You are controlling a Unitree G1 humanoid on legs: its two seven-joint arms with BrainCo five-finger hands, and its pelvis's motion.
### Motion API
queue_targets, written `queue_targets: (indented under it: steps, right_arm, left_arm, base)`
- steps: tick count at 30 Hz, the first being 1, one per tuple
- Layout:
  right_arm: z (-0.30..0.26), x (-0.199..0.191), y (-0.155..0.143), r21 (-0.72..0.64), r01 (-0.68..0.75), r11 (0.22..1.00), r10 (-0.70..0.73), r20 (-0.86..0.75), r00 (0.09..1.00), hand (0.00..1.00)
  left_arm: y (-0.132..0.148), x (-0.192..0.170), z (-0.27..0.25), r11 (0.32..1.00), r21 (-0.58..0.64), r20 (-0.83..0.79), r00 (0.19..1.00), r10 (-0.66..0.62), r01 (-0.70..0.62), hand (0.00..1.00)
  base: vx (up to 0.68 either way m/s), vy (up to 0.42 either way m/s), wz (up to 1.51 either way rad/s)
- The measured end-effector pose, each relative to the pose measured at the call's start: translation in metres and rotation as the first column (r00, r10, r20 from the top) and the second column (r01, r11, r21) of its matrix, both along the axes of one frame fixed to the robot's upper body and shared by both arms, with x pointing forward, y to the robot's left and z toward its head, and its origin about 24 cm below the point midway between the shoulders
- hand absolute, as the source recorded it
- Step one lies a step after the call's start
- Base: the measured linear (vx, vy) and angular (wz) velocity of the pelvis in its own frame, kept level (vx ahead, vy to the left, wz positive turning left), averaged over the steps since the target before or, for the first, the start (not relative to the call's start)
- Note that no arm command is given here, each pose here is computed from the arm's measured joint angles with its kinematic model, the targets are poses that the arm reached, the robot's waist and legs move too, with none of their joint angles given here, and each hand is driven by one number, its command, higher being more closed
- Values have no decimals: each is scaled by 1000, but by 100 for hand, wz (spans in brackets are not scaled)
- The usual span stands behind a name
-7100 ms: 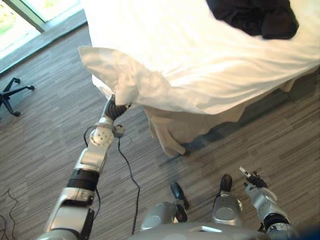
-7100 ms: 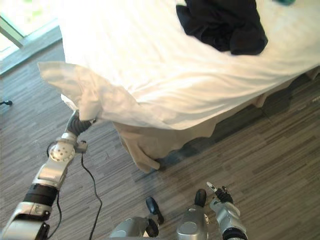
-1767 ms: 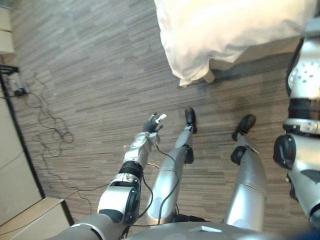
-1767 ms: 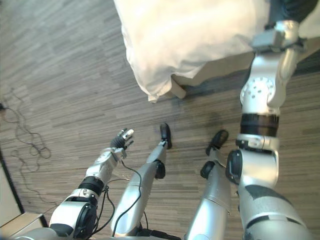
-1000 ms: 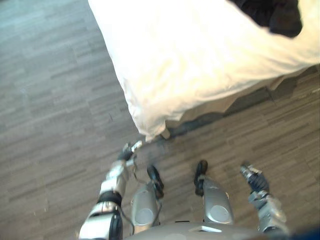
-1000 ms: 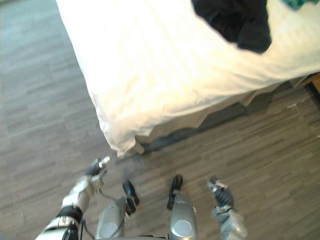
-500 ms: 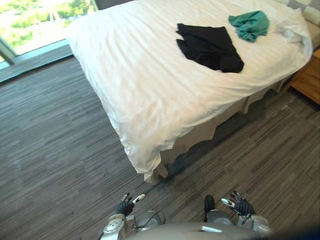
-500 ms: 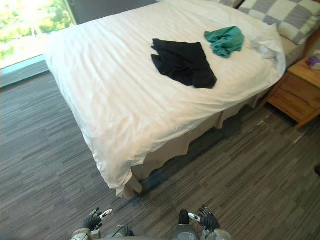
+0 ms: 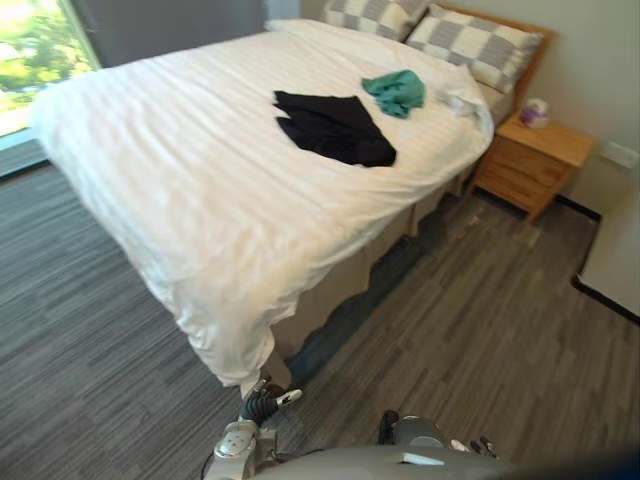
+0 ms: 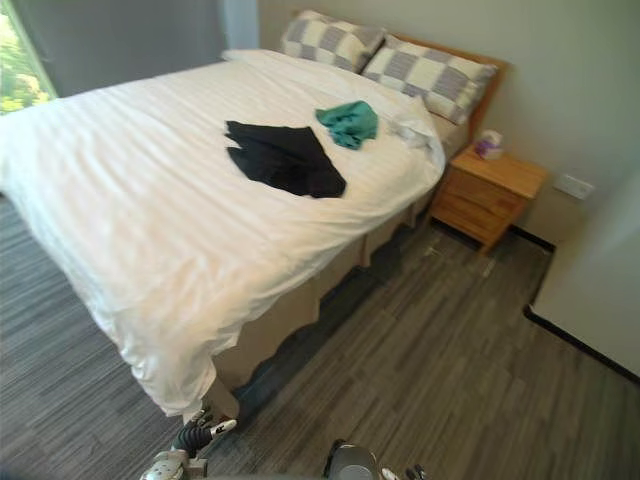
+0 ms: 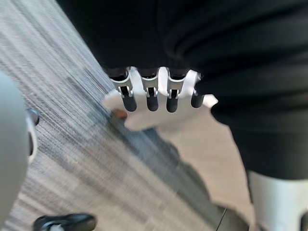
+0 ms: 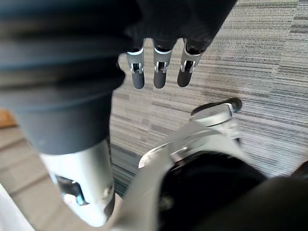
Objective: Tidy the bed and pick cloth on bed and put in laundry
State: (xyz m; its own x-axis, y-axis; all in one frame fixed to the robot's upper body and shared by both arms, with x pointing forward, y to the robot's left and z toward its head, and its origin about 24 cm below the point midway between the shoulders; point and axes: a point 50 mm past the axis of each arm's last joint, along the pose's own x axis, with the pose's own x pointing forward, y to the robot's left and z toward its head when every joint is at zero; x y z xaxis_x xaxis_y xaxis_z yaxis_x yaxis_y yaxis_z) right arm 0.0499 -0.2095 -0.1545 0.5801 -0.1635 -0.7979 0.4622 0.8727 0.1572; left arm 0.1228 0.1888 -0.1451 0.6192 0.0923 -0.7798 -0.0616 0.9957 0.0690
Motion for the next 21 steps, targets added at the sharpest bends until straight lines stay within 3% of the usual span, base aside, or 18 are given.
queue_targets:
  steps: [4,6,9,15,21]
  right_arm:
    - [6,30,1,-37,-83,996,86,83,993,0]
    - [13,41,-18,-90,-103,991,112,106,988,0]
    - [12,41,-25,-97,-150,984,156,53,986,0]
    - [5,30,-19,-67,-174,982,172,-29,985,0]
    - [2,32,-16,-40,-124,991,122,-67,990,0]
  left_arm:
    - [10,1,1,998,30,-23,998,58,-58,0]
    - [-8,19,5,999,-16,29,999,45,-44,0]
    - [-13,37,11,1000,-1,68,998,1,-1,0]
    - [-6,7,1,998,-20,0,998,62,-62,0]
    - [2,6,3,997,-42,61,996,64,-61,0]
  base:
    - [-23,-24,-157]
    - [-120,-45,-143]
    - [-68,13,-62]
    - [-78,-20,-81]
    - [-54,61,-48]
